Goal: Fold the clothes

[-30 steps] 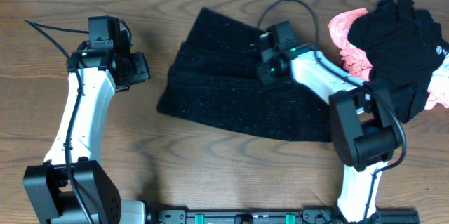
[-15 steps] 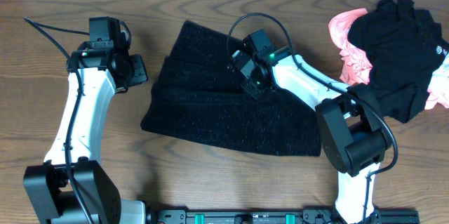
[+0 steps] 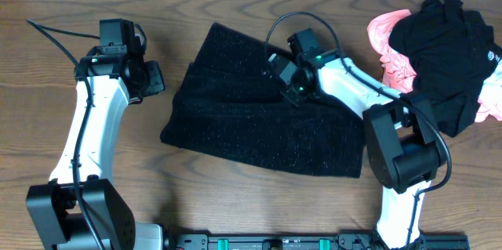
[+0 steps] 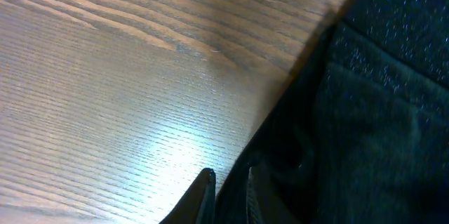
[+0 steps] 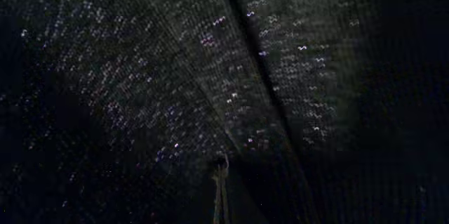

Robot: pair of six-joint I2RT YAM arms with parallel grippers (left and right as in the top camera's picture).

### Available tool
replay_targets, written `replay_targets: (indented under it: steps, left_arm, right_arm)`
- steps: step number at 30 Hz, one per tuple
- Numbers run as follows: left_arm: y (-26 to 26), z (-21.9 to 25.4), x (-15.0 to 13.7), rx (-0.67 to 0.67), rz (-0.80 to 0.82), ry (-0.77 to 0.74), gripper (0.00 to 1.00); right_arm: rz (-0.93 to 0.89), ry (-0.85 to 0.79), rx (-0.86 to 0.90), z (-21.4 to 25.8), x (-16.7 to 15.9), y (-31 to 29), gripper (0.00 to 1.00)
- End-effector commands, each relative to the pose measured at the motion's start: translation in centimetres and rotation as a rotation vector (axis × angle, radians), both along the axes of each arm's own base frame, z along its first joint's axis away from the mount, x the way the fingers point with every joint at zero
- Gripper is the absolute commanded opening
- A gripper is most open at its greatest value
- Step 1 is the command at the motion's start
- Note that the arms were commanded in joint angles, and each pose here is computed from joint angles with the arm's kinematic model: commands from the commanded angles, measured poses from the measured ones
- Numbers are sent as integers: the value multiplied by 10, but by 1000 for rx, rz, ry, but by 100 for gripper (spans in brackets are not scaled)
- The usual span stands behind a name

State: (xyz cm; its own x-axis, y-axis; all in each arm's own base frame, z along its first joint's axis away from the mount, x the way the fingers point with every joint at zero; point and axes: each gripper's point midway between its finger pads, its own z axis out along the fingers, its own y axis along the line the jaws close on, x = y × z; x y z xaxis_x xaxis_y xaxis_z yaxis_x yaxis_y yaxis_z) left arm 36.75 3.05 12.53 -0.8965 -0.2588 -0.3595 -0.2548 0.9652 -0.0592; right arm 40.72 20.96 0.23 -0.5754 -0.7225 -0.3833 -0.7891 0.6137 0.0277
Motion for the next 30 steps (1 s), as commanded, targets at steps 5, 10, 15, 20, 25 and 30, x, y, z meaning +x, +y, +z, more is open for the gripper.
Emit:
replay_targets:
  steps: [5,10,15,20,25,30]
  left_arm:
    - [5,8,7,23,-5,-21,17]
    - [5,8,7,23,-5,-22,17]
    - [5,8,6,22,-5,-18,17]
    - [5,8,6,22,-5,-18,17]
    - [5,7,5,21,-5,-16,17]
    - [-4,4,-3,-27,-21,21,17]
  right_arm:
    - [-121,-96,-63,-44,31,-14,1]
    - [-128,-206,-49,-60,56,-2,1]
    - [-166,-389,2,-43,95,6,1]
    - [-259,-492,71,15,128,12,1]
    - [-329,-507,113,92,135,12,6]
    - [-376,-482,137,178,113,2,61]
